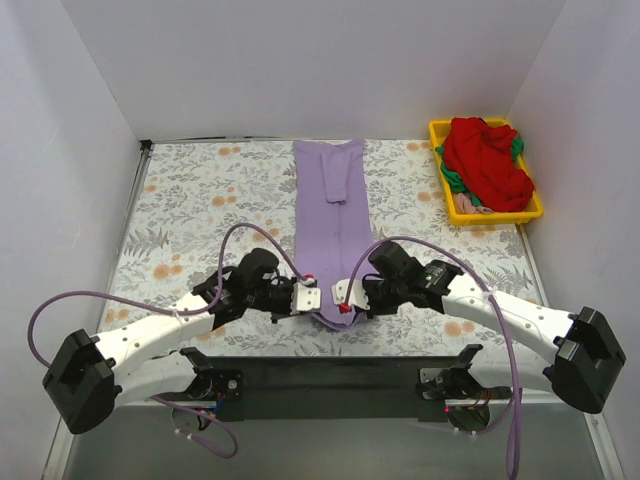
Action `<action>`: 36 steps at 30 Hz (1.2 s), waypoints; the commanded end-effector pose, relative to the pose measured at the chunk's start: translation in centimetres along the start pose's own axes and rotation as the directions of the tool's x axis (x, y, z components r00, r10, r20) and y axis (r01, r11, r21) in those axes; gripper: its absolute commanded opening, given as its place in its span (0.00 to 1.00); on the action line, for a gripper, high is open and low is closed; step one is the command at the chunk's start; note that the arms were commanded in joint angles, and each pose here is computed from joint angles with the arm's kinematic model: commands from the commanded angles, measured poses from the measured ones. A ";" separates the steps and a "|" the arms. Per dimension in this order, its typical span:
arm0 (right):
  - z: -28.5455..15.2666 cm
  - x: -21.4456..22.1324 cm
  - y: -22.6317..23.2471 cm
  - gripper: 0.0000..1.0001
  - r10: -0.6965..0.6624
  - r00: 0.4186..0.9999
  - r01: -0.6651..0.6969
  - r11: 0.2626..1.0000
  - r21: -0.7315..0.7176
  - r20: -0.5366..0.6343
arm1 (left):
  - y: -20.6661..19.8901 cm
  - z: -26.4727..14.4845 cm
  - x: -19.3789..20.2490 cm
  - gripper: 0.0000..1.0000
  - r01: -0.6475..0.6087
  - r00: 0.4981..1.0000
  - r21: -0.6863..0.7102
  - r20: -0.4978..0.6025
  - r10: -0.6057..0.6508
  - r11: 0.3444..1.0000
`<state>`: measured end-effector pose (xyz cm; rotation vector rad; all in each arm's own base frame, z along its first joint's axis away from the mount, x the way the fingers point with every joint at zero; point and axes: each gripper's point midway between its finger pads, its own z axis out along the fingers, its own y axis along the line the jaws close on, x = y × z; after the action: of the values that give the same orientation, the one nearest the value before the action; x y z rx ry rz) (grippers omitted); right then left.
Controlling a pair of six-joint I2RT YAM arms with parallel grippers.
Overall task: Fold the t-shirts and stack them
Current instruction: Fold the tshirt
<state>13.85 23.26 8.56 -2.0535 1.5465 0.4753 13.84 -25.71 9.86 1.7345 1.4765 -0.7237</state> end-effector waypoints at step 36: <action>-1.5 4.4 -29.2 0.01 -0.067 0.998 0.067 0.951 0.301 -0.012 | 30.6 0.7 4.8 0.00 -0.064 0.998 -0.340 -0.022 0.060 0.938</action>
<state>41.02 24.49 11.38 -1.8568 1.5428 0.2360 42.99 -25.62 8.99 1.5115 1.5341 -0.4435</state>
